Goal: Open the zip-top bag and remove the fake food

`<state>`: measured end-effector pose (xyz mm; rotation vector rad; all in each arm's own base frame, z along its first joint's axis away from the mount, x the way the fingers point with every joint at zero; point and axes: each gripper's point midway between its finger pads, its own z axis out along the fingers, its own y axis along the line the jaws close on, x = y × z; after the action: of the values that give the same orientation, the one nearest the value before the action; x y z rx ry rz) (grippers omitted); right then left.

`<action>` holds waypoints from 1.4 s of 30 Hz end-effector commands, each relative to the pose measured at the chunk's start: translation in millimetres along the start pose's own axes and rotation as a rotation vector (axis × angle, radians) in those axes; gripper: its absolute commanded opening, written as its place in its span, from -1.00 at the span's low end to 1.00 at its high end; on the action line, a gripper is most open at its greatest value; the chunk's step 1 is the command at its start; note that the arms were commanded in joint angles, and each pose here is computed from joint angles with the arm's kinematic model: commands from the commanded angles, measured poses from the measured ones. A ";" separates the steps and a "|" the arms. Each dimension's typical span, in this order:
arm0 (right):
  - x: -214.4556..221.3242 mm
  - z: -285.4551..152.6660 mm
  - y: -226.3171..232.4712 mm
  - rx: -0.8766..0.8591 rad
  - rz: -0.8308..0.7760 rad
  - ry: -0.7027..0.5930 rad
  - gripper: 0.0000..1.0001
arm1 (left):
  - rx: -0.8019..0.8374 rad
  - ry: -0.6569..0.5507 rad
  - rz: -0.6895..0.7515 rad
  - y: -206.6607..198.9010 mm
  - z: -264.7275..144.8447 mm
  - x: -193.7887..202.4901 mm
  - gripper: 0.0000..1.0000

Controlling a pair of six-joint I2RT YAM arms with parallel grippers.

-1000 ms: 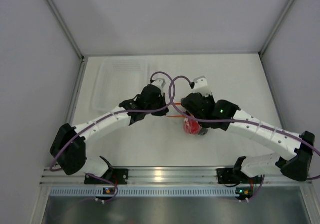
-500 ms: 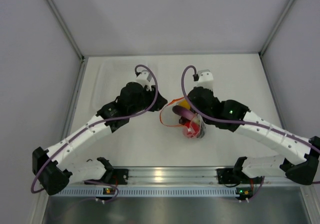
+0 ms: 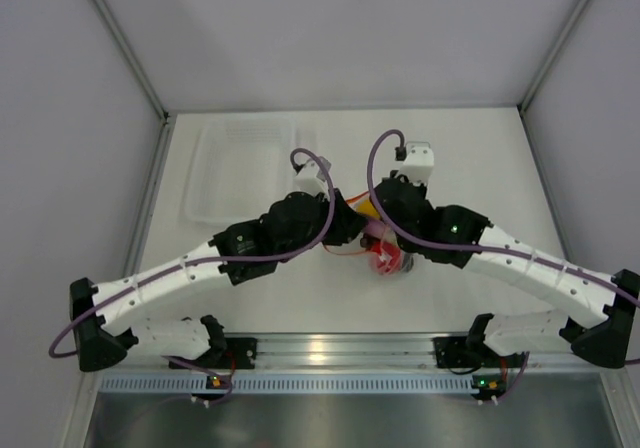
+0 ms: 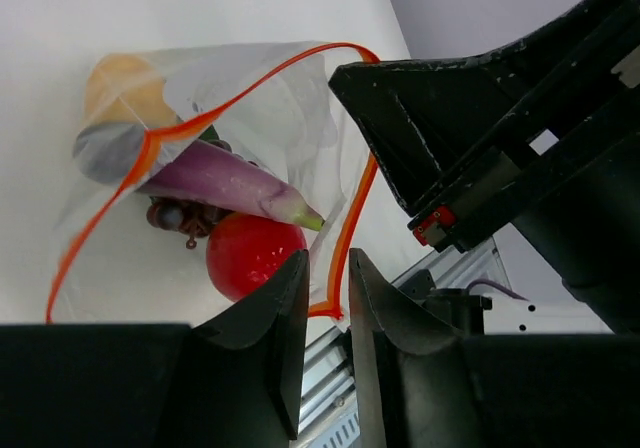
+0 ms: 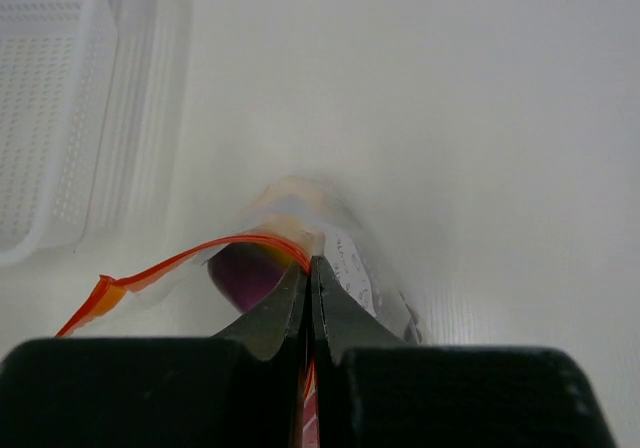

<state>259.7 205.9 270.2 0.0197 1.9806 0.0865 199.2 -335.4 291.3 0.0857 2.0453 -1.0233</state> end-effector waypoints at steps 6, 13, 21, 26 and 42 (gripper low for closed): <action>-18.5 -6.3 -9.9 0.036 0.184 -0.141 -1.00 | -0.188 -0.128 -0.258 22.1 38.4 3.3 -0.32; -9.7 -16.1 -32.1 0.037 0.244 -0.180 -1.00 | -0.254 -0.057 -0.300 30.8 79.5 33.6 -0.05; 12.4 -16.8 -46.7 0.044 0.230 -0.153 -1.00 | -0.293 0.000 -0.323 39.3 114.4 60.8 0.24; 32.9 -15.2 -48.3 0.007 0.257 -0.129 -1.00 | -0.261 0.039 -0.334 32.7 133.7 71.7 0.35; 40.8 -26.0 -70.3 -0.021 0.314 -0.150 -1.00 | -0.290 0.075 -0.292 40.5 158.6 93.2 -0.51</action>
<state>220.3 134.6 228.5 0.2809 1.8507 0.2643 250.9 -441.9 126.1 -0.3390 2.3649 -0.8499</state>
